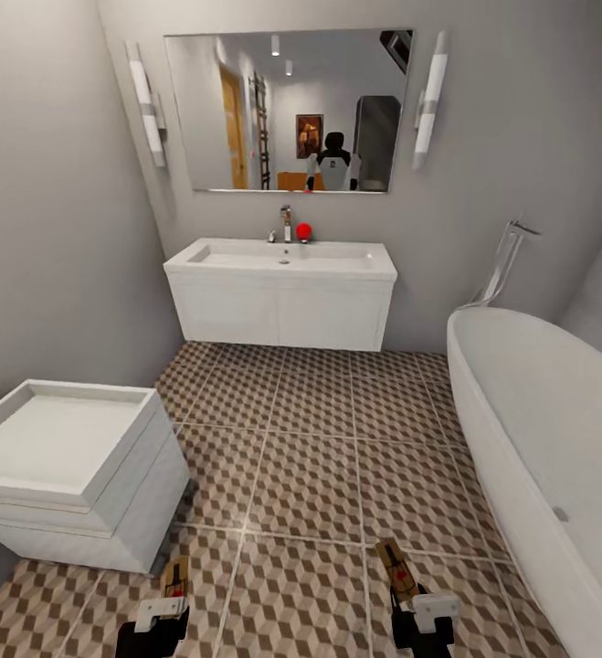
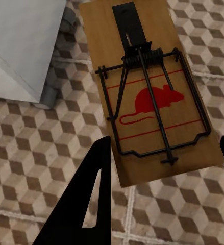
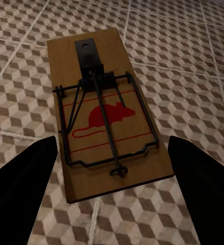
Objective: Take the four mousetraps from the cabinet in the bathroom and place them on the bathroom floor. Make sure all four end up on the same floor surface, and ensure that at least two of them are either under or directly next to the same bathroom sink.
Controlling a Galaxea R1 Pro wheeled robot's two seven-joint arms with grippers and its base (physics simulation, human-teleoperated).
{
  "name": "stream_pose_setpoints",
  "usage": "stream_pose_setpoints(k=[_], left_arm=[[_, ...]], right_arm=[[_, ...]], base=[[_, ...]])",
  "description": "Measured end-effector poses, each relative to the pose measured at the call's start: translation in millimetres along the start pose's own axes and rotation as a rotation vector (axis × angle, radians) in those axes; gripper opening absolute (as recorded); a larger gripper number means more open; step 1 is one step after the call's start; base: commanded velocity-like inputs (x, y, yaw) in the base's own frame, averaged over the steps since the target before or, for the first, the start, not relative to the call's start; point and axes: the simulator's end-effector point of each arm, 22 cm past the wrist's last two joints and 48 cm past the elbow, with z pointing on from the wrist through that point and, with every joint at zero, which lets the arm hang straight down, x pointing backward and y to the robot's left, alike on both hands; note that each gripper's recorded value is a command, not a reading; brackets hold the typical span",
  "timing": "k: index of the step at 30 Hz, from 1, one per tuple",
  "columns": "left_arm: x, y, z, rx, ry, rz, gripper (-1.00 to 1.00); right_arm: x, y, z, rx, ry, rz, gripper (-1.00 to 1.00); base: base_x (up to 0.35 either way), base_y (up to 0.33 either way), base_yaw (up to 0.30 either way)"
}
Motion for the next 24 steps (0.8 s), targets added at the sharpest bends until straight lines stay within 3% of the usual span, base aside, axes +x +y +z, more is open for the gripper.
stream_pose_setpoints(k=[24], left_arm=[[0.3,0.2,-0.1,-0.001,0.0,-0.001,-1.0]], right_arm=[[-0.1,0.8,0.0,-0.001,0.0,0.001,-1.0]], base=[[0.211,-0.055,-0.006]])
